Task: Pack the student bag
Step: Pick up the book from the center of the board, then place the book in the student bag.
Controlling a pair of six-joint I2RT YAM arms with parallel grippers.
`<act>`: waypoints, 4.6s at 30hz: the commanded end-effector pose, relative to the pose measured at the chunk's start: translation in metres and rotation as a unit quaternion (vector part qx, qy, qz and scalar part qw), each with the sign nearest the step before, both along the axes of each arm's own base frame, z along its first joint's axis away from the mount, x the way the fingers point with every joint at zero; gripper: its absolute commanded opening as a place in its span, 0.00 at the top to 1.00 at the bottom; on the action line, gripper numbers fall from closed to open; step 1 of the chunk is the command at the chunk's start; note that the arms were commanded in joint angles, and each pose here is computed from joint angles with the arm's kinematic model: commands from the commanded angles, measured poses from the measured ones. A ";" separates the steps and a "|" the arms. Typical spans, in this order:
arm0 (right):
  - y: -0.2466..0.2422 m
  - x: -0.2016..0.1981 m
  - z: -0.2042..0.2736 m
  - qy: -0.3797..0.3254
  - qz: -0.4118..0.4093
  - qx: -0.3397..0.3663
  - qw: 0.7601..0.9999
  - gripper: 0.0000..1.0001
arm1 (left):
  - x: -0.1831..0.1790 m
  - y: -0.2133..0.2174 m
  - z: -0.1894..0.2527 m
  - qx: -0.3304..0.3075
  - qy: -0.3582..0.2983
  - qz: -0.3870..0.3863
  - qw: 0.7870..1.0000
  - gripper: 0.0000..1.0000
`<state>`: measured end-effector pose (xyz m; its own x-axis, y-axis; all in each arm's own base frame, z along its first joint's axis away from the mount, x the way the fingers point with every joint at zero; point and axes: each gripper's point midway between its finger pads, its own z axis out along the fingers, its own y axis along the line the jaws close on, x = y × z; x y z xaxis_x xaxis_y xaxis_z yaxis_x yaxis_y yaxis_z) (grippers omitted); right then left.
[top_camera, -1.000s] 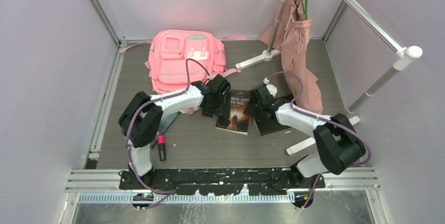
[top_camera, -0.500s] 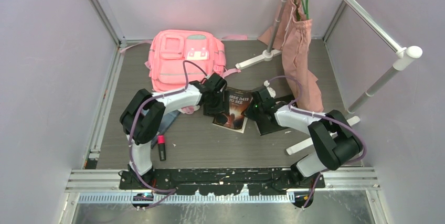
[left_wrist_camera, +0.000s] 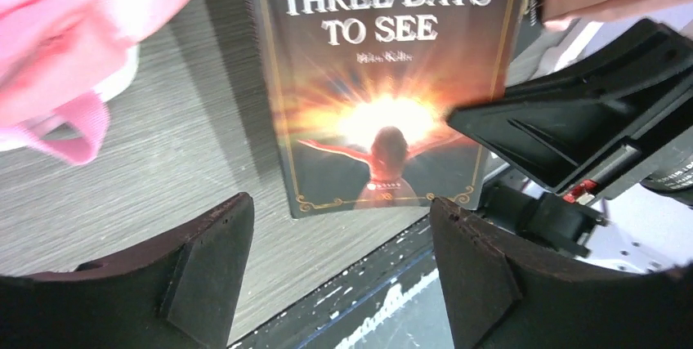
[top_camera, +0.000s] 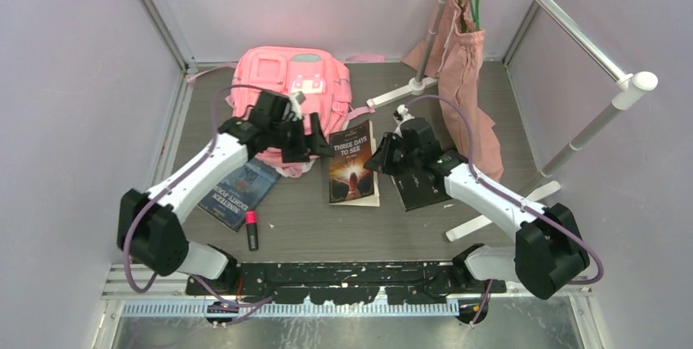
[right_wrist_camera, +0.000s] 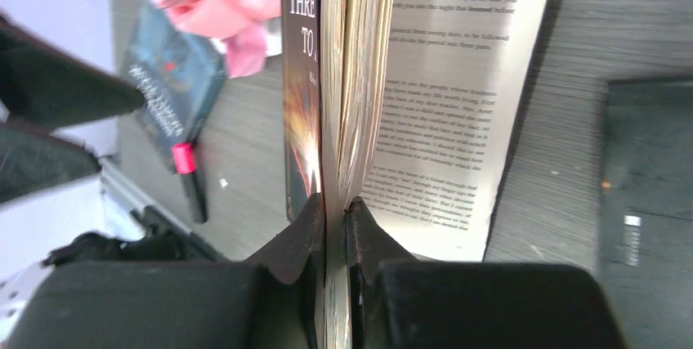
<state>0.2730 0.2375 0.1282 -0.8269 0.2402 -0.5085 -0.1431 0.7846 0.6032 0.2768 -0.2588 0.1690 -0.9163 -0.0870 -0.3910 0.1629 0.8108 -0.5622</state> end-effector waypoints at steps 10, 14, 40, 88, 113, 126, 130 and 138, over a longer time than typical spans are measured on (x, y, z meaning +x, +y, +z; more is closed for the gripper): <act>0.058 -0.016 0.122 -0.088 0.128 0.219 0.963 0.99 | -0.037 0.021 0.011 -0.175 0.074 -0.032 0.981 0.17; 0.067 -0.019 0.138 -0.078 0.139 0.279 0.947 0.99 | -0.031 0.020 0.013 -0.213 0.080 -0.030 0.973 0.17; 0.029 0.007 0.137 -0.029 -0.080 0.343 0.936 0.00 | 0.082 0.022 0.158 -0.345 -0.192 0.160 0.905 1.00; -0.028 -0.001 0.090 -0.064 -0.176 0.206 0.961 0.99 | 0.063 0.119 0.029 0.329 -0.221 -0.079 0.915 0.21; -0.054 -0.015 0.101 -0.083 -0.197 0.162 0.963 0.99 | 0.097 0.119 -0.047 0.449 -0.235 -0.194 0.840 0.63; -0.056 -0.017 0.106 -0.094 -0.199 0.168 0.961 0.99 | 0.114 0.130 -0.069 0.469 -0.203 -0.179 0.841 0.48; -0.056 -0.017 0.106 -0.095 -0.196 0.168 0.961 0.99 | 0.120 0.130 -0.061 0.472 -0.205 -0.167 0.841 0.93; -0.034 -0.017 0.121 -0.106 -0.139 0.195 0.965 0.99 | 0.136 0.102 0.040 0.386 -0.234 -0.067 0.890 1.00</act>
